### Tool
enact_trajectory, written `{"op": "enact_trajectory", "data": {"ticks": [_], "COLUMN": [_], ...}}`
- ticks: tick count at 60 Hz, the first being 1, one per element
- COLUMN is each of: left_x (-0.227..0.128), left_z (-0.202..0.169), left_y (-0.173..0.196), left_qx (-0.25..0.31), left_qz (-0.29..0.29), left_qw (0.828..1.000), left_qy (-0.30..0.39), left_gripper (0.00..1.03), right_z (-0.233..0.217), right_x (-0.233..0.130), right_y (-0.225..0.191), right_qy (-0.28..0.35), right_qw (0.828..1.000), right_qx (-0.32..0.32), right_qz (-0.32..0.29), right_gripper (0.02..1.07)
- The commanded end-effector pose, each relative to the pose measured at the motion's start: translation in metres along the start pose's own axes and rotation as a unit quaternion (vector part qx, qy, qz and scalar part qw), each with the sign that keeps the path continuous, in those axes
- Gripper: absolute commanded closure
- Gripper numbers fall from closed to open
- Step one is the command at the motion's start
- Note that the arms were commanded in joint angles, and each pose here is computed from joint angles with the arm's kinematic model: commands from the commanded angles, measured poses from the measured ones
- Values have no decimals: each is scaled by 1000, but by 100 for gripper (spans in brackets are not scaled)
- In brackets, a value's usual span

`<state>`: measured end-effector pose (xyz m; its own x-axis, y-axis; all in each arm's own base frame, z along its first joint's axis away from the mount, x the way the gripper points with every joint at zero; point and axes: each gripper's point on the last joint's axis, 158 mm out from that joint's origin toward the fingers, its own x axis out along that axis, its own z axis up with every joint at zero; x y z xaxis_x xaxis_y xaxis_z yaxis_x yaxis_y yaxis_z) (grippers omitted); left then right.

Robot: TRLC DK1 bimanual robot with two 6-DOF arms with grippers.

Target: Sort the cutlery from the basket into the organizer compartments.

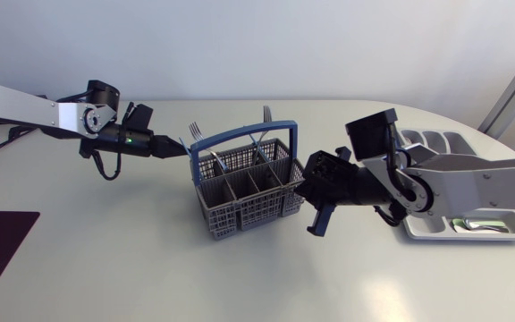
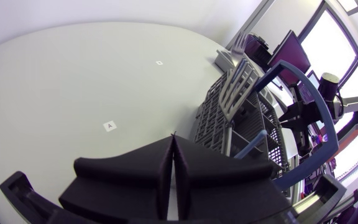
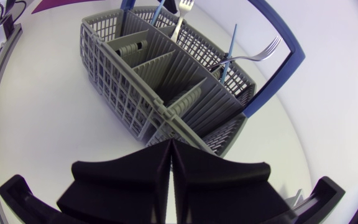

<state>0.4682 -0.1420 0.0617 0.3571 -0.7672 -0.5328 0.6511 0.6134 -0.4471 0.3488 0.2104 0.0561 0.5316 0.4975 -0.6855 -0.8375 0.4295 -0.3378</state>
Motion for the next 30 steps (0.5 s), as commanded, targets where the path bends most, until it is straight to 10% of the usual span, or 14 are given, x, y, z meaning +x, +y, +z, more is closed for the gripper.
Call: {"op": "enact_trajectory", "data": {"ticks": [1, 30], "left_x": [16, 3], "left_z": [-3, -58], "left_y": [-5, -51], "left_qx": [-14, -3], "left_qz": [-15, -62], "left_qw": [1000, 996], "left_qy": [9, 67], "left_gripper": [100, 100], "right_z": [6, 4], "right_x": [4, 15], "right_y": [-2, -36], "right_qy": [-3, -5], "right_qw": [1000, 998], "right_qx": [10, 45], "right_qz": [-4, -44], "right_gripper": [101, 101]}}
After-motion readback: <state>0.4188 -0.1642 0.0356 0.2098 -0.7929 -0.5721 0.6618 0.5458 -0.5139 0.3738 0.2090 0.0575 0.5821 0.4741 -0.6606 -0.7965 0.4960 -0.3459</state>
